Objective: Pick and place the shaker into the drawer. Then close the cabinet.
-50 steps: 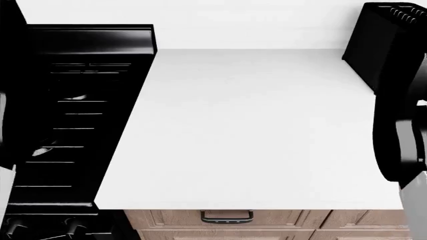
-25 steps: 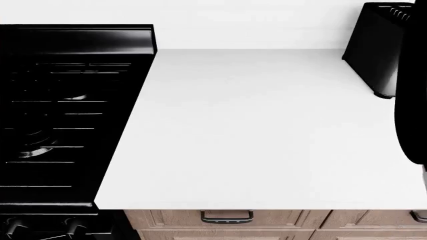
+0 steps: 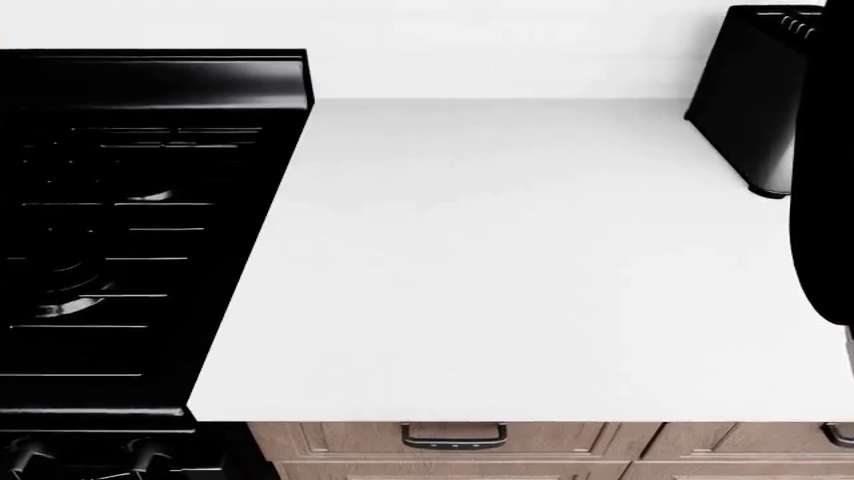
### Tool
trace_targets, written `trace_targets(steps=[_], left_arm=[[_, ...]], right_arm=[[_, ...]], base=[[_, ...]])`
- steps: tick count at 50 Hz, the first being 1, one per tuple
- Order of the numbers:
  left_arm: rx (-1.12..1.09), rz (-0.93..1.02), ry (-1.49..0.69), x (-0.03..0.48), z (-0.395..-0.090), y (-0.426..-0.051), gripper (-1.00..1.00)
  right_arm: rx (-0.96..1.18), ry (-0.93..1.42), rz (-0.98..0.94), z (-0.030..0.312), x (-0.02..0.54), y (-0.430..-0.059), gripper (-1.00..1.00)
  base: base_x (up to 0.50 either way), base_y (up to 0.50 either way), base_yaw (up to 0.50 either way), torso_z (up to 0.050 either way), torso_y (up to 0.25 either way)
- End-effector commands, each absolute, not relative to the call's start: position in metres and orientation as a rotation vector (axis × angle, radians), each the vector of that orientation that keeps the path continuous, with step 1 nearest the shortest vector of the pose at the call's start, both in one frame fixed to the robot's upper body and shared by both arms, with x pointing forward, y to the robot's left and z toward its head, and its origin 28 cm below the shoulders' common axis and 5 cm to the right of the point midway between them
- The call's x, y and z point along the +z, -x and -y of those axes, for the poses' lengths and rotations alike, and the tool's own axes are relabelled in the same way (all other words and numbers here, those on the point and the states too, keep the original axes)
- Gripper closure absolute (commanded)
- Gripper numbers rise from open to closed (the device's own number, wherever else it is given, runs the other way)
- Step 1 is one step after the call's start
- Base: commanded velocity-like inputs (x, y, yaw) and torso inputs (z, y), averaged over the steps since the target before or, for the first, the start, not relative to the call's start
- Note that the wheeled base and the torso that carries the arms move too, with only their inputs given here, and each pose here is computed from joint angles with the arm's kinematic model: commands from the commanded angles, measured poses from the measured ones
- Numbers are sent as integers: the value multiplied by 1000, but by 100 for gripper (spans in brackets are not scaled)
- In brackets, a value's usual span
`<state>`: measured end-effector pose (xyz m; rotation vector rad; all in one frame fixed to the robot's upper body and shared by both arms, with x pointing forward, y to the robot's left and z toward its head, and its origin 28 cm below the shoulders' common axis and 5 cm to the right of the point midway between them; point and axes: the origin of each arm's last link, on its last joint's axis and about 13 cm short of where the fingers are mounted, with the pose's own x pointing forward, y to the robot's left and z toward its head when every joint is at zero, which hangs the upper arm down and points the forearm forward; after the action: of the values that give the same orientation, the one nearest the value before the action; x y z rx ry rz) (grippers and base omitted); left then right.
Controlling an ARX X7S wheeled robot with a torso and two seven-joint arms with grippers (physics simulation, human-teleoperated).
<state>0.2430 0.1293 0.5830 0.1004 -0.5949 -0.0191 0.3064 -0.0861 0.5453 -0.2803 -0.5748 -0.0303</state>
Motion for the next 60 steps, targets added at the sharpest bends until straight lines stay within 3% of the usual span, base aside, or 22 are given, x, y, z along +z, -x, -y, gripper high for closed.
trace_targets(steps=[1, 43, 60], left_arm=[[-8, 583, -110, 582, -131, -246, -100], [-10, 607, -114, 590, -130, -234, -100], [-20, 590, -80, 591, -127, -241, -100]], right_arm=[[-34, 287, 557, 86, 543, -310, -100], [-42, 289, 576, 88, 545, -302, -100], [-42, 286, 574, 91, 541, -302, -100]], base=[[78, 0, 0, 0, 0], [77, 16, 0, 0, 0], [148, 206, 0, 0, 1]])
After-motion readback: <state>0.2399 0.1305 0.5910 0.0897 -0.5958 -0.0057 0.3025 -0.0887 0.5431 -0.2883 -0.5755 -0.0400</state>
